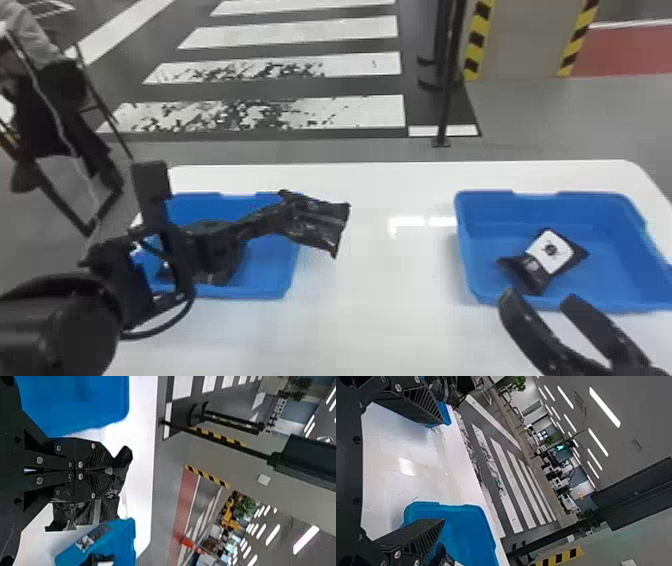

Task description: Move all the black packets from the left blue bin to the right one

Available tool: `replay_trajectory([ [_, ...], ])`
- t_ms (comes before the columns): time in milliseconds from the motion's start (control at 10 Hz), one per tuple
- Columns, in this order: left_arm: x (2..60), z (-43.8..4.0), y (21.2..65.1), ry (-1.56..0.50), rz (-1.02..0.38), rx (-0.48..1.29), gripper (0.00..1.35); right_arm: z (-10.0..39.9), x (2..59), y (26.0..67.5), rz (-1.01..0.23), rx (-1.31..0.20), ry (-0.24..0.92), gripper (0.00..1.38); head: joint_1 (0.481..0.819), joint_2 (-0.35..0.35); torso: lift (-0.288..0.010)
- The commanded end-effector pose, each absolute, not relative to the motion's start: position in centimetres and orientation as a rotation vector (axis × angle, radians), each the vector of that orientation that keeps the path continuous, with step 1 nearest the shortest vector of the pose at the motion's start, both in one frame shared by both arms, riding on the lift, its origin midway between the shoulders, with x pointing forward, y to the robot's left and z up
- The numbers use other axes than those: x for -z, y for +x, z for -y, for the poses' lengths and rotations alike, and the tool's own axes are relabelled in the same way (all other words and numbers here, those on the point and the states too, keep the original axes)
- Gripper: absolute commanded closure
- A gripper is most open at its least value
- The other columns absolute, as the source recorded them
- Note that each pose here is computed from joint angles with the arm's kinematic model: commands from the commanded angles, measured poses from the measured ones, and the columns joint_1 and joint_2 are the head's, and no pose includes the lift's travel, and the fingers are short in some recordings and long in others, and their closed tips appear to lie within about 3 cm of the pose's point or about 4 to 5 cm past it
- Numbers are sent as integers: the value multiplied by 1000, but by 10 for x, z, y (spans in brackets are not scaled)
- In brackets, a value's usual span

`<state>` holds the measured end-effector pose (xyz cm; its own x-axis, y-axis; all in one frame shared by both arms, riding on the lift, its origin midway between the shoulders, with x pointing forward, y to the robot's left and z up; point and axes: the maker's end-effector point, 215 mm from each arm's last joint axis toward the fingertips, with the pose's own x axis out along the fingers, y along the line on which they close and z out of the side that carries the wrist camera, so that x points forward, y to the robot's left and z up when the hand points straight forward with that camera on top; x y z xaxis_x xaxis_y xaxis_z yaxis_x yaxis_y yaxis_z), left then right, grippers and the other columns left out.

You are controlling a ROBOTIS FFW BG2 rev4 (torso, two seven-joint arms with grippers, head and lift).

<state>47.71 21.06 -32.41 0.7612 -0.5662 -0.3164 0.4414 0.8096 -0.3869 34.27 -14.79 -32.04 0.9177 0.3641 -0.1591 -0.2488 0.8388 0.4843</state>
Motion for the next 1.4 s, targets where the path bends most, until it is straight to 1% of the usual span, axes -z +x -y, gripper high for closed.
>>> replay_trajectory([
  [0, 315, -163, 465, -352, -413, 662, 1200, 143, 315, 348, -242, -351, 475, 154, 695, 114, -139],
  [100, 310, -145, 461, -372, -401, 704, 1200, 139, 316, 352, -242, -370, 475, 156, 695, 54, -139],
  [200, 306, -125, 456, -396, -401, 751, 1200, 136, 313, 356, -232, -387, 476, 160, 695, 24, -139],
  [500, 293, -73, 442, -439, -397, 871, 1200, 122, 325, 366, -260, -439, 495, 162, 695, -36, -139],
  [600, 289, -59, 438, -442, -398, 903, 1200, 118, 320, 371, -246, -454, 504, 162, 695, -58, -139],
  [800, 288, -44, 433, -441, -402, 933, 1200, 103, 312, 375, -228, -508, 514, 165, 695, -80, -139],
  [1000, 287, -35, 431, -450, -408, 954, 1200, 90, 313, 376, -230, -546, 542, 168, 695, -79, -139],
  [1100, 290, -31, 429, -453, -418, 964, 1200, 88, 311, 380, -220, -559, 543, 257, 695, -76, -139],
  [1200, 290, -25, 426, -469, -422, 977, 1200, 83, 315, 383, -225, -576, 567, 628, 695, -78, -139],
  [1300, 291, -24, 425, -470, -425, 980, 1199, 79, 319, 384, -228, -593, 593, 934, 695, -80, -139],
])
